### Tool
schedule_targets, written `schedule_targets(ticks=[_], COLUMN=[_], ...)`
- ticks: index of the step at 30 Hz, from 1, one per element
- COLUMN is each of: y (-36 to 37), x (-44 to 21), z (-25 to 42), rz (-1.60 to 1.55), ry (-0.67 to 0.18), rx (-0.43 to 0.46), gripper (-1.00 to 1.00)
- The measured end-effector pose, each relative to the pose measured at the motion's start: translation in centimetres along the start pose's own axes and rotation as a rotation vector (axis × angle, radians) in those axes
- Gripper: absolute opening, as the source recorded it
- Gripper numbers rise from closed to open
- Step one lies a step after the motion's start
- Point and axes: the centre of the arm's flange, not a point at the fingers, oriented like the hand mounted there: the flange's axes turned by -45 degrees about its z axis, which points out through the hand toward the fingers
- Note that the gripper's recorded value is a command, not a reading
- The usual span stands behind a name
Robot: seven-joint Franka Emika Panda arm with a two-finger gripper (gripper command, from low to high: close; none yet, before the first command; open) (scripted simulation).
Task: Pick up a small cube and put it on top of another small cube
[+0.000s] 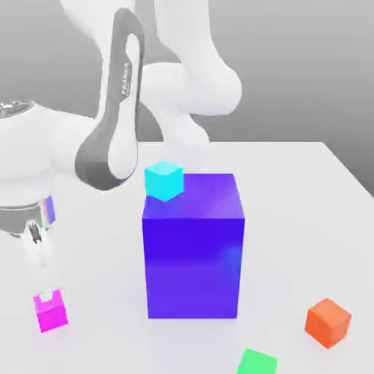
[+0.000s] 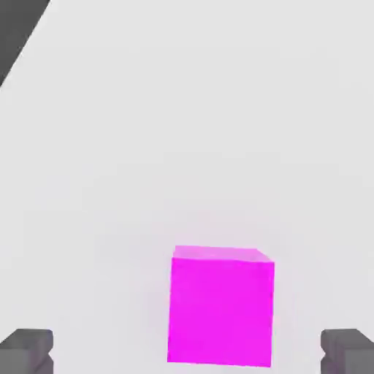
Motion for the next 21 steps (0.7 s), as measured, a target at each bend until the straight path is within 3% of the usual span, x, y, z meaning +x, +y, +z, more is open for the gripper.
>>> schedule_targets(ticks=[3,4,11,16,21], y=[0.2,0.2,0.2,0.2,-10.3], x=[-0.1,-0.1,-0.1,-0.1,-5.2], z=[3.7,4.3,4.2,-1.1,-3.2], rz=[0.005,0.005,0.005,0.004,-0.241], ry=[-0.003,-0.003,-0.003,-0.003,-0.013], rx=[-0.002,-0.002,-0.002,-0.002,-0.002], gripper=[0.0,-1.0,-1.0,-1.0,-1.0])
